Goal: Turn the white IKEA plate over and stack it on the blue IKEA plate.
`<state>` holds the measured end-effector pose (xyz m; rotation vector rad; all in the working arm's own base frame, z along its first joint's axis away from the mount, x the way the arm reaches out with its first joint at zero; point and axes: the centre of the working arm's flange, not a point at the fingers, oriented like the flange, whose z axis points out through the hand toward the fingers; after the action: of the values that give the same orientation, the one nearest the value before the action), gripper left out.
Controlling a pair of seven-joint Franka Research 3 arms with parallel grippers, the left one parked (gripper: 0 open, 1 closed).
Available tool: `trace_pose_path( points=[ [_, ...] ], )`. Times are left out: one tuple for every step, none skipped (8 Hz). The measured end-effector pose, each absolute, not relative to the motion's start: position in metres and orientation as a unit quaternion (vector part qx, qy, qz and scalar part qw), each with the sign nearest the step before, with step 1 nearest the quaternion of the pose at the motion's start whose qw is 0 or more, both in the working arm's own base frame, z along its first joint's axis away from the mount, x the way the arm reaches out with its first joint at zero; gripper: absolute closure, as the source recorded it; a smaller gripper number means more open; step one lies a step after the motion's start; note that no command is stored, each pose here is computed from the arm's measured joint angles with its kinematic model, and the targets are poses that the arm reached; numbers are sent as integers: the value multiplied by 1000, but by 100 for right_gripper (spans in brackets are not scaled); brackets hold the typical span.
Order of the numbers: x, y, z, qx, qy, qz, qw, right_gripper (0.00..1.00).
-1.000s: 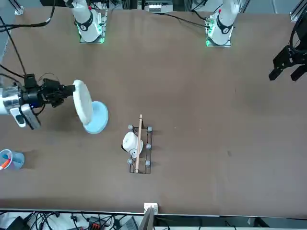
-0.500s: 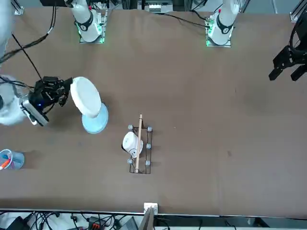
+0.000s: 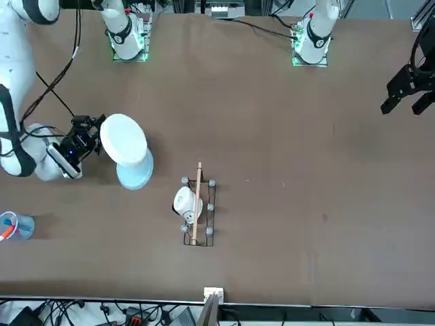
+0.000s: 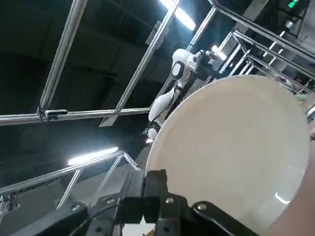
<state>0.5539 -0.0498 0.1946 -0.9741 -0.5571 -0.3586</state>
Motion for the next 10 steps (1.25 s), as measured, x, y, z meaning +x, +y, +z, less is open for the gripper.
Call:
trace_pose_path(
  points=[
    [548,-45,171,-458,-260,-163,834,98],
    [546,-44,154,-467,-266,-150,830,98],
    [545,-46,144,-480,-274,-137,822,98],
    [546,-49,140,-495,-284,-126,812,98],
    [547,-53,137,-510,-291,-120,801,98],
    [548,-55,134,-522,-294,-118,792,98],
    [548,-56,128,-530,-294,-115,787,98],
    [547,-57,119,-537,-293,-110,784,98],
    [547,-57,112,-539,-294,-105,782,98],
    [547,-58,107,-540,-293,-104,782,98]
  ],
)
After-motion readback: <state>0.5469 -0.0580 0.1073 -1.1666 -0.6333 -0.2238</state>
